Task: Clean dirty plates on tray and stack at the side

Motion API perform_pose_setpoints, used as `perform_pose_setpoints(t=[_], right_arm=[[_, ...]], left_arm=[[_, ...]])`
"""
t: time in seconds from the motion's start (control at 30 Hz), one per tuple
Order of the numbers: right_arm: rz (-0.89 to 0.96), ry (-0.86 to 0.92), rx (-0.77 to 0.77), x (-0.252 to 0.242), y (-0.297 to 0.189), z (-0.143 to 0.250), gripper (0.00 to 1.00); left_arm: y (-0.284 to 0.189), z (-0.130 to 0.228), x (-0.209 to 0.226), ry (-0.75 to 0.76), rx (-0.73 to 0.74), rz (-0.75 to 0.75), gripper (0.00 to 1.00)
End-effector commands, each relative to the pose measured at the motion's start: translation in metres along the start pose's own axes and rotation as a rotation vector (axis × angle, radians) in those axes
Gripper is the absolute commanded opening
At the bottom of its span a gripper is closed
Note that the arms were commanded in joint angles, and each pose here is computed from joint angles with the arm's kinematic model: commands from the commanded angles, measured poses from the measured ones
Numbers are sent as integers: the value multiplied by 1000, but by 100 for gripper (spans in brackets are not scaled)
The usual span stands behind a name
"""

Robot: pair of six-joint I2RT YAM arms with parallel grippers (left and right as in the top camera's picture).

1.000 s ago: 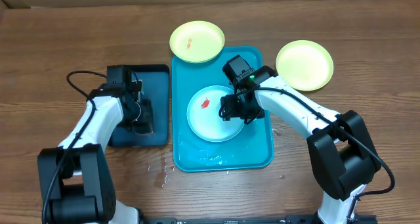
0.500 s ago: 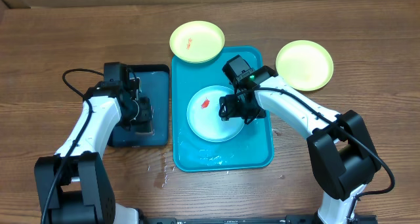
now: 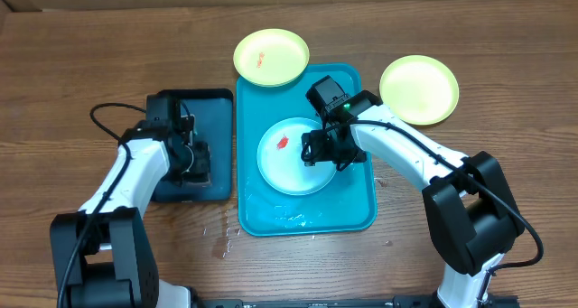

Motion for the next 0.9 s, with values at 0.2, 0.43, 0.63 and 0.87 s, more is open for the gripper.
perform_pose_setpoints(t=[0.2, 0.43, 0.63, 0.87], right_arm=[[13, 4, -2, -2, 2, 0, 86], [18, 6, 22, -4, 5, 4, 48], [28, 30, 36, -10, 18, 12, 41], [-8, 54, 6, -10, 28, 11, 60]], left_arm=[[10, 11, 1, -23, 0, -6, 13], [-8, -3, -9, 28, -52, 104, 4], [-44, -16, -10, 71, -181, 85, 4], [-67, -14, -11, 103, -255, 64, 4]])
Point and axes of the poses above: each gripper's point midway between its finger pads, its own y axis out along the fingers, its own x axis along the line the jaws close on, z = x × y, the point moved 10 cm from there along -y, back along the fingers, and after that the axes turned 5 degrees about y, right-handed, at the moved point
